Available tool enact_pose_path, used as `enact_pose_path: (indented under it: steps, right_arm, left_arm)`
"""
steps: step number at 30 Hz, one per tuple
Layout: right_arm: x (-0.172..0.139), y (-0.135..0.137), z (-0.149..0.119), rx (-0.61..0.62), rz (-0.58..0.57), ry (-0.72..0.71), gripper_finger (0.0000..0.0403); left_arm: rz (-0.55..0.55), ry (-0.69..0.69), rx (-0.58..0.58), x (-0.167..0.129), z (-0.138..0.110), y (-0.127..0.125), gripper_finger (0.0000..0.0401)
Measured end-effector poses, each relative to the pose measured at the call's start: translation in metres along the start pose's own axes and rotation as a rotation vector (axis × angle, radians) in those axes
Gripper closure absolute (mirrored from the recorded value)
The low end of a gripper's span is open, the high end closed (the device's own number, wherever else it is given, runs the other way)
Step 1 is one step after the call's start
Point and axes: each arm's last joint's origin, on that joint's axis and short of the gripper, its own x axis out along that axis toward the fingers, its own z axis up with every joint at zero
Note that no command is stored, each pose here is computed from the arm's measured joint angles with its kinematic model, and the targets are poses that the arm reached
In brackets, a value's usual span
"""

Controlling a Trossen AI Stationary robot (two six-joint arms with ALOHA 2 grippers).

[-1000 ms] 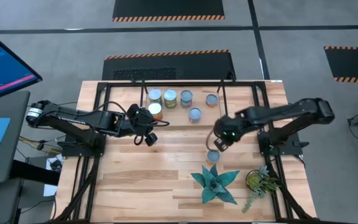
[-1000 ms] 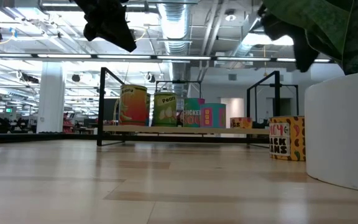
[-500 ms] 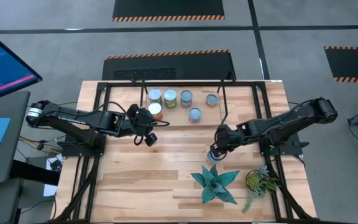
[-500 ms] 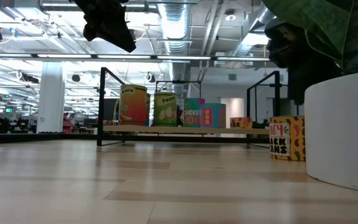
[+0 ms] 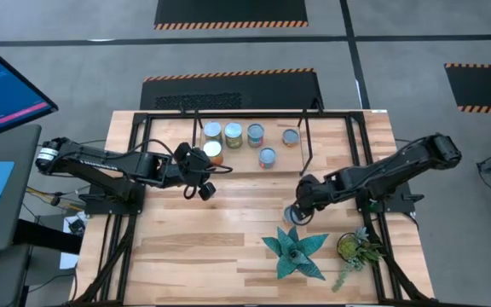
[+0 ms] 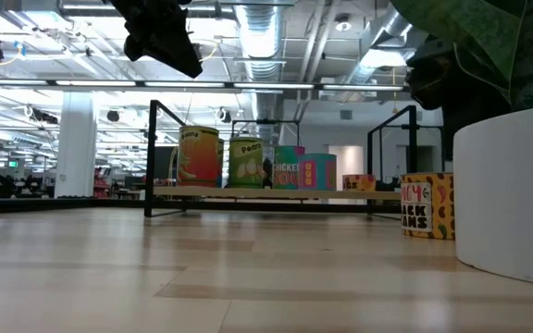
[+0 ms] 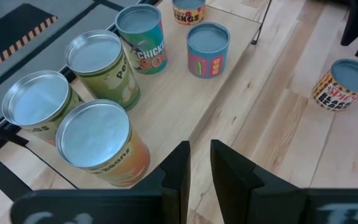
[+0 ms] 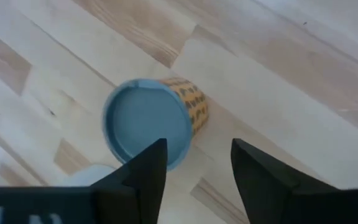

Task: Pick and place cans onto a shelf
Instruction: Put the canned spicy black beans on the shelf

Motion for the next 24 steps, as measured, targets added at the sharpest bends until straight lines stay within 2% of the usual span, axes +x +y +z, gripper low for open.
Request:
enact_pose_path:
  steps: [7, 14, 18, 24]
  right_arm:
    - [0.018, 0.004, -0.005, -0.027, -0.037, 0.031, 0.019]
    - [0.034, 0.009, -0.001, -0.02, -0.043, 0.029, 0.0213]
    - [0.035, 0.013, 0.0, -0.03, 0.005, 0.011, 0.0261]
    - [0.031, 0.015, 0.002, -0.033, 0.027, -0.023, 0.0385]
  left_arm:
    - [-0.001, -0.002, -0.002, 0.0, 0.0, 0.0, 0.0349]
    - [-0.003, -0.006, -0.004, 0.0, 0.001, 0.0, 0.0349]
    - [-0.002, -0.006, -0.004, 0.0, 0.001, 0.0, 0.0349]
    - [-0.002, -0.006, 0.001, 0.0, 0.001, 0.0, 0.0349]
